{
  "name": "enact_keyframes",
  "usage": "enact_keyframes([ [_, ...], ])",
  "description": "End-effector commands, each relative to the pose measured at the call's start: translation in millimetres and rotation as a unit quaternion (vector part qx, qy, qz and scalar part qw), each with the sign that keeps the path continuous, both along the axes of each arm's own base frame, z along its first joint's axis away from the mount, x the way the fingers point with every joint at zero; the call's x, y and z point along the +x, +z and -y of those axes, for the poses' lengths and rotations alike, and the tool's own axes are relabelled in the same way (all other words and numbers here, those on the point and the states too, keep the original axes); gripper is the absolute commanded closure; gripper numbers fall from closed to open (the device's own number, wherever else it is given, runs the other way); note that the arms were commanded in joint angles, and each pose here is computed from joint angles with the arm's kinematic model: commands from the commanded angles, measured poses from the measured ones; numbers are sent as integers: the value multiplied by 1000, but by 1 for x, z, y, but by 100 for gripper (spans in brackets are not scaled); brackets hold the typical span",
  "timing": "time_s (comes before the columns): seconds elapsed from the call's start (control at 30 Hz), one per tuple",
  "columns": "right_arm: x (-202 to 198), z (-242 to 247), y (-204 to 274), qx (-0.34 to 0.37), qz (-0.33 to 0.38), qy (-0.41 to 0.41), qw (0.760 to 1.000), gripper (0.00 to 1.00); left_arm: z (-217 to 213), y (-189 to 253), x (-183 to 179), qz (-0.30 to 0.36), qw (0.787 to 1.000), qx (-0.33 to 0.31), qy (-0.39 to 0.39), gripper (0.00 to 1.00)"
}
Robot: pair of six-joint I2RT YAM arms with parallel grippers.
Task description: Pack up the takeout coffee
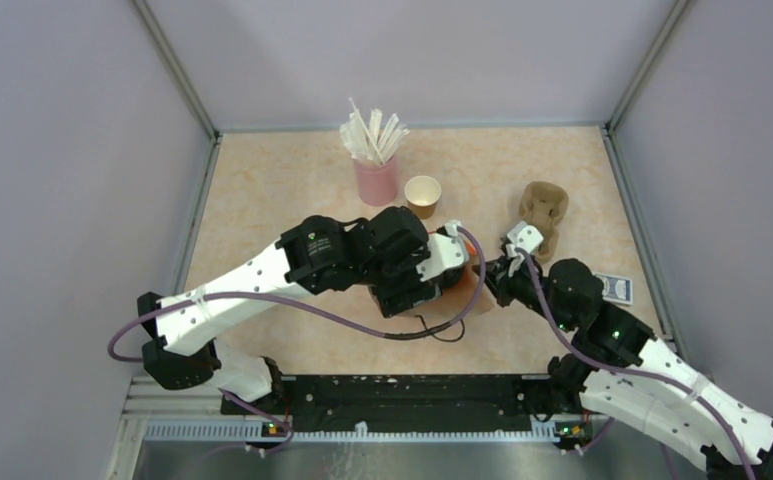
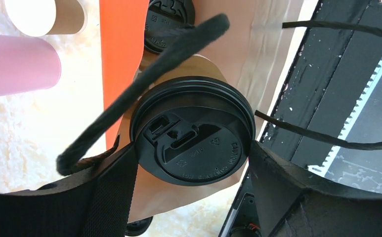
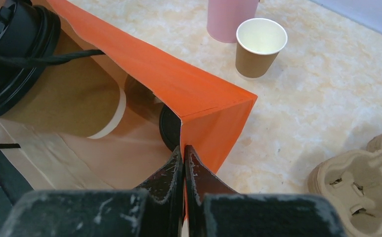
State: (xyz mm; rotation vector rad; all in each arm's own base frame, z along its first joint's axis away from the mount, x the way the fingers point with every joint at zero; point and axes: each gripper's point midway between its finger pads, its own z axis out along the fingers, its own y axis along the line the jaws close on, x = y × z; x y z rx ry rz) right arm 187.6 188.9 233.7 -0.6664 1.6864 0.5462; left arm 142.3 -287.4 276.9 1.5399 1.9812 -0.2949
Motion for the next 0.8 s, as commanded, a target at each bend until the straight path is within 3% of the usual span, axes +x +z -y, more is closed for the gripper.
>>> enact_keyframes([
  [0.0, 1, -2, 8, 5, -41, -14, 999, 100, 4, 9, -1, 9, 1000, -15, -20, 57],
  [0.3, 1, -2, 6, 32, -85, -40, 995, 100, -6, 15, -5, 18, 999, -3, -43, 59],
  [0.53, -2, -3, 11, 27, -119, -47, 991, 100, -19, 17, 5, 61, 996, 27, -59, 62],
  [0.77, -1, -8, 17, 36, -128, -44, 990, 100, -7, 10, -1, 81, 991, 59, -92, 63],
])
